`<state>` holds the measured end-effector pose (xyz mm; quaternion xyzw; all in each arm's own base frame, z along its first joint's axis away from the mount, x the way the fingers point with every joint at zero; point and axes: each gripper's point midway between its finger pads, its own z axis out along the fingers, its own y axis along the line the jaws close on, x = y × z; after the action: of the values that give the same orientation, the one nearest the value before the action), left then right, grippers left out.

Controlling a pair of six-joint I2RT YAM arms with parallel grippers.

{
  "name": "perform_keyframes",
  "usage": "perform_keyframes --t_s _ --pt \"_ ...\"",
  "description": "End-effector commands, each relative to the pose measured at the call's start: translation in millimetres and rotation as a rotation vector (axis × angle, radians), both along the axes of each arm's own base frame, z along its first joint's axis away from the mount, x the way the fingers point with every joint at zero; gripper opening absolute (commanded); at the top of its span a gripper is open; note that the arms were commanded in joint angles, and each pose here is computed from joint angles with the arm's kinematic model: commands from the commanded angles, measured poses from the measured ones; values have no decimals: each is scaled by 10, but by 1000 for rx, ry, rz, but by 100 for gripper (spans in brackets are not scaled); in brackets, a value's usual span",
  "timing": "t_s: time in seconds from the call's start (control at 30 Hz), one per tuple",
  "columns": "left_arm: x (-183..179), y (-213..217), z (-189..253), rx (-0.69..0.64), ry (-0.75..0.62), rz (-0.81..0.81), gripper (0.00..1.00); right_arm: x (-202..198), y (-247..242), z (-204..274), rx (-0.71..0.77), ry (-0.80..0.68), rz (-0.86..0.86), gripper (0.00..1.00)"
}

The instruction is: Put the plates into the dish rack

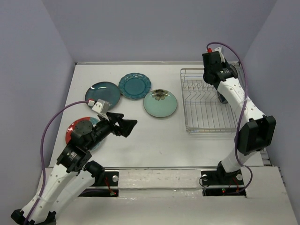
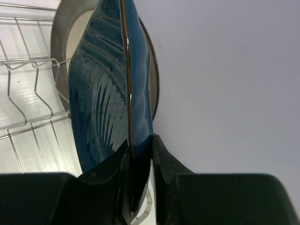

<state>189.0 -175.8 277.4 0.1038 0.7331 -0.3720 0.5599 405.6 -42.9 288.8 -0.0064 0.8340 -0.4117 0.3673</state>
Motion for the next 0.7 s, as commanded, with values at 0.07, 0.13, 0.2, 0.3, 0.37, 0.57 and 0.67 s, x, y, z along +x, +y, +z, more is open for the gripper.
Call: perform_keyframes --t_s 0.07,0.13,0.2,0.3,0.37,0.57,0.67 --pt "-21 -21 45 -5 -32 -16 99 297 71 305 -17 -136 55 7" --pt "-11 -13 49 -3 -34 -10 99 368 99 172 -25 -99 70 7" --pt "-3 -5 34 -3 -28 -2 99 410 117 65 -31 -68 79 7" --pt "11 26 41 -3 -31 15 99 487 144 -228 -43 -1 84 7" --pt "13 28 41 -3 -31 17 99 525 155 -344 -47 22 83 7" --pt "13 16 31 -2 -26 12 99 554 157 -447 -52 37 75 7" --pt "20 20 27 0 -26 15 99 537 147 -246 -38 -20 64 7"
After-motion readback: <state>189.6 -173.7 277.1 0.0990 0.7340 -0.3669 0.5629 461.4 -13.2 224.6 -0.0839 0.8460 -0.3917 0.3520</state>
